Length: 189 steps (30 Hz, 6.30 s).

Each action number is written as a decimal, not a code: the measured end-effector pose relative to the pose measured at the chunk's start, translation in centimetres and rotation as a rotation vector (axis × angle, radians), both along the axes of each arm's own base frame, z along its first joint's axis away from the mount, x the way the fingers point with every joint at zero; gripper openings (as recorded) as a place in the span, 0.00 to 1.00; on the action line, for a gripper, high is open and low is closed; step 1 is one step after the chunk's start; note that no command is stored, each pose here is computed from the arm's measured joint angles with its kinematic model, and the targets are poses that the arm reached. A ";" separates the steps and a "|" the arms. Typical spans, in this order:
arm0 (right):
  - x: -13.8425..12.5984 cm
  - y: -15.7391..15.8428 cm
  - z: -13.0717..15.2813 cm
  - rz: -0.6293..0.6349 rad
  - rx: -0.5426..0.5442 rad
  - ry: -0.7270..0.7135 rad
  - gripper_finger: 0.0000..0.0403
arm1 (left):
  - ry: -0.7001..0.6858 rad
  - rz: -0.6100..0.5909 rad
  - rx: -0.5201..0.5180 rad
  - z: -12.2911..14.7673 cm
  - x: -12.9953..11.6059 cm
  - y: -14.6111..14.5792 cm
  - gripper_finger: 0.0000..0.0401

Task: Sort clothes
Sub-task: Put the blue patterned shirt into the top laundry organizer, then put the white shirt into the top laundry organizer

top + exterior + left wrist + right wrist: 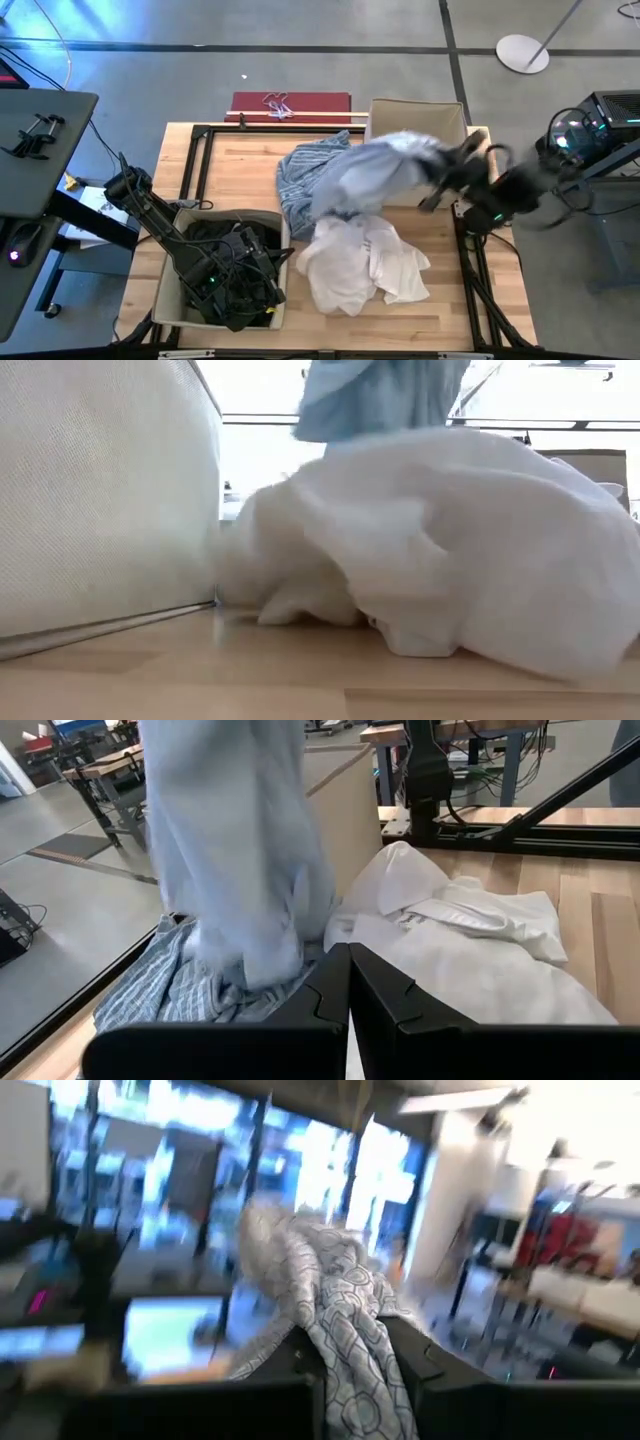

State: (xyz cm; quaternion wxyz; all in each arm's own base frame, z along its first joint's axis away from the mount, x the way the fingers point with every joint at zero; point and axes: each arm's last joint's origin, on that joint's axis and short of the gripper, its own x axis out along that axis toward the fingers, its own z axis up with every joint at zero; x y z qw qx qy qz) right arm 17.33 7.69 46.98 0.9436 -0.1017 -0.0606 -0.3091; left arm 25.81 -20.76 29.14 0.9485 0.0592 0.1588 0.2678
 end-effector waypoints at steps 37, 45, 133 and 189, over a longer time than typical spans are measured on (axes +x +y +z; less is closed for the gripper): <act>-9.0 -8.6 -0.2 -0.570 0.042 -0.140 0.07 | 0.015 0.009 0.024 0.0 0.3 0.4 0.00; -5.7 -9.1 -6.9 -0.477 0.058 -0.061 0.07 | 0.051 0.027 0.078 0.0 1.0 1.4 0.00; 1.3 -14.1 -5.1 -0.191 0.539 0.567 0.69 | 0.061 -0.003 0.095 0.0 0.6 0.7 0.00; 21.8 6.0 -30.1 0.671 0.317 1.364 0.69 | 0.066 -0.003 0.099 0.0 0.6 0.8 0.00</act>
